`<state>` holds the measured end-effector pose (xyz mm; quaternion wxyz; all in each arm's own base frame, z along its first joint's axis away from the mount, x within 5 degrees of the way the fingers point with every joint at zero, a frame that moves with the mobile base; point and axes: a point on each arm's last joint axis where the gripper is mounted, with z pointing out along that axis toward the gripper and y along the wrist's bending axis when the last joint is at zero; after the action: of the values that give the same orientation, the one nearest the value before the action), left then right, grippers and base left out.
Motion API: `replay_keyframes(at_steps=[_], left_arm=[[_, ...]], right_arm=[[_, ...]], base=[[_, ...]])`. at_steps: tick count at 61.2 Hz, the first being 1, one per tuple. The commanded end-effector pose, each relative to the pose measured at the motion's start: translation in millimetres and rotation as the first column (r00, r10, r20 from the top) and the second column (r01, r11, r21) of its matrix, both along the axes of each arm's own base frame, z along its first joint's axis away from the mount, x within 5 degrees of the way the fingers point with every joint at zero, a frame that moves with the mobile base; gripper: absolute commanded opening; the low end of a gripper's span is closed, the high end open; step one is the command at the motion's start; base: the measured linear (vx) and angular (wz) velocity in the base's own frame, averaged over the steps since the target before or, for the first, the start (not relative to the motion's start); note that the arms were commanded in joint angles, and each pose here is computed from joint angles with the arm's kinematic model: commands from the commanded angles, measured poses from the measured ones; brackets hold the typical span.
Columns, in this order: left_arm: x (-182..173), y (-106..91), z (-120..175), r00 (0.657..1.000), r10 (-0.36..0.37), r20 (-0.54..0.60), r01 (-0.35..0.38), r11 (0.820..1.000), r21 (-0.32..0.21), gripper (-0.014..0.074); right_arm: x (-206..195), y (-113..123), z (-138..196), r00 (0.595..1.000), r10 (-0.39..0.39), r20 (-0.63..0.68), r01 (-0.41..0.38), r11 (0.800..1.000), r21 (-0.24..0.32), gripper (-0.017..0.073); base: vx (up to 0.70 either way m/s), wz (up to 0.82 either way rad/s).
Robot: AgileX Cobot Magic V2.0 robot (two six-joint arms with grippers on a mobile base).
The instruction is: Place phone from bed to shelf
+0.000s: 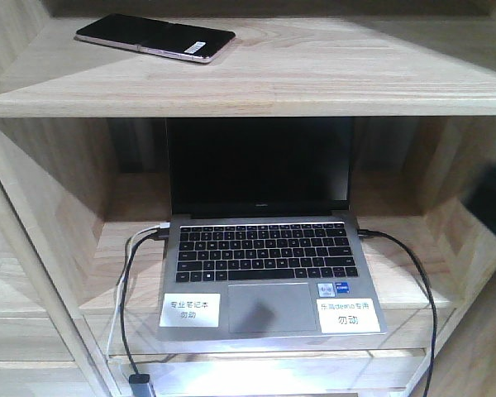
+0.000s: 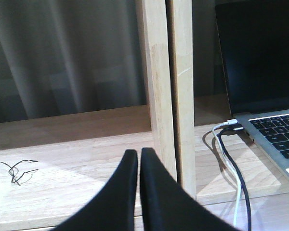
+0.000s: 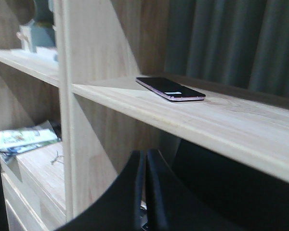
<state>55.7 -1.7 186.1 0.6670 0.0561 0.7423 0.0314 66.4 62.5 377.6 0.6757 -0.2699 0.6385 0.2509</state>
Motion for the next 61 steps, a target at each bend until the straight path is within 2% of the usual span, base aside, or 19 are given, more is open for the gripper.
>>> replay_keyframes(at_steps=[1, 17, 61], left_arm=[[-1, 0.2, 14, 0.995, 0.004, 0.097, -0.002, 1.000, -0.017, 0.0001], [-1, 0.2, 14, 0.995, 0.004, 0.097, -0.002, 1.000, -0.017, 0.0001], [-1, 0.2, 14, 0.995, 0.004, 0.097, -0.002, 1.000, -0.017, 0.0001]], right_arm=[[-15, -10, 0, 0.998, -0.039, 0.056, 0.036, 0.997, 0.070, -0.0006], [-42, -23, -25, 0.991, -0.048, 0.122, 0.035, 0.994, 0.104, -0.0006], [-43, -23, -25, 0.991, -0.049, 0.125, 0.036, 0.994, 0.101, -0.0006]], base=[[0.00, 0.00], [0.00, 0.00], [0.00, 0.00]])
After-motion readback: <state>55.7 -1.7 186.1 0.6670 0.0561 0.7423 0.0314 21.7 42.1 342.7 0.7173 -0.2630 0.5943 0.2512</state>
